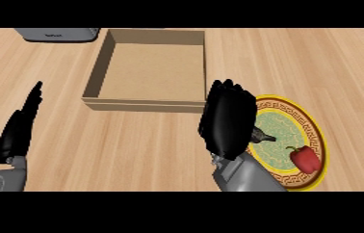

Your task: Pick the eggplant from the plate and place it in the cardboard box

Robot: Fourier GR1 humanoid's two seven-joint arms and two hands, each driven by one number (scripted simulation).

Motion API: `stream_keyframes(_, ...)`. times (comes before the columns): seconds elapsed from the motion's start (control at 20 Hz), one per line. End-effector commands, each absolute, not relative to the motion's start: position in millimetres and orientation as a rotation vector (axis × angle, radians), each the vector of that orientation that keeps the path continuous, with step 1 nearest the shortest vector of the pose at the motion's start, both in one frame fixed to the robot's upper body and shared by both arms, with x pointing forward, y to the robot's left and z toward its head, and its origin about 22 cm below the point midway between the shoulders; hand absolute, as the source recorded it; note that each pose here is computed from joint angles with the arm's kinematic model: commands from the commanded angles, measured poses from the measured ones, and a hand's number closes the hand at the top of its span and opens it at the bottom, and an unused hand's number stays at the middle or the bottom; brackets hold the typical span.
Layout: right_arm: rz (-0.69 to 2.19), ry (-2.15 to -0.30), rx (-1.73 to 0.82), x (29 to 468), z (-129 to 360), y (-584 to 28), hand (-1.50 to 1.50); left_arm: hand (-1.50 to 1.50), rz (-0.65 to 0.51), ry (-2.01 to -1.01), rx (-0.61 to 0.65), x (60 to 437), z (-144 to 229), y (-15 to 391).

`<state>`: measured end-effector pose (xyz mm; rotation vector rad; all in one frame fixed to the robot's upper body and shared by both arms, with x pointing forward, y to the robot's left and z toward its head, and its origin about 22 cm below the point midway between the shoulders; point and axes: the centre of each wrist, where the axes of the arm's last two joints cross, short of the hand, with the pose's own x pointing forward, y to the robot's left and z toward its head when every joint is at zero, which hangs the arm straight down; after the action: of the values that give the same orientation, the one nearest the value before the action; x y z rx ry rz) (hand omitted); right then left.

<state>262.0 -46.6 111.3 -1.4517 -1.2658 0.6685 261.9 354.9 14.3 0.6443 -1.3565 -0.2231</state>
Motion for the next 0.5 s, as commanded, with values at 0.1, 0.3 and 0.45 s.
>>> stream_keyframes(0.1,0.509,-1.224,-1.452,273,150,-6,1.5,0.0,-0.247,-1.385,0.636,268,29,350)
stream_keyframes(0.3,0.426,-1.3,-1.39,285,182,3,1.5,0.0,-0.264,-1.384,0.609,265,10,342)
stream_keyframes(0.45,0.367,-1.332,-1.342,311,201,-1,1.5,0.0,-0.247,-1.396,0.606,278,22,346)
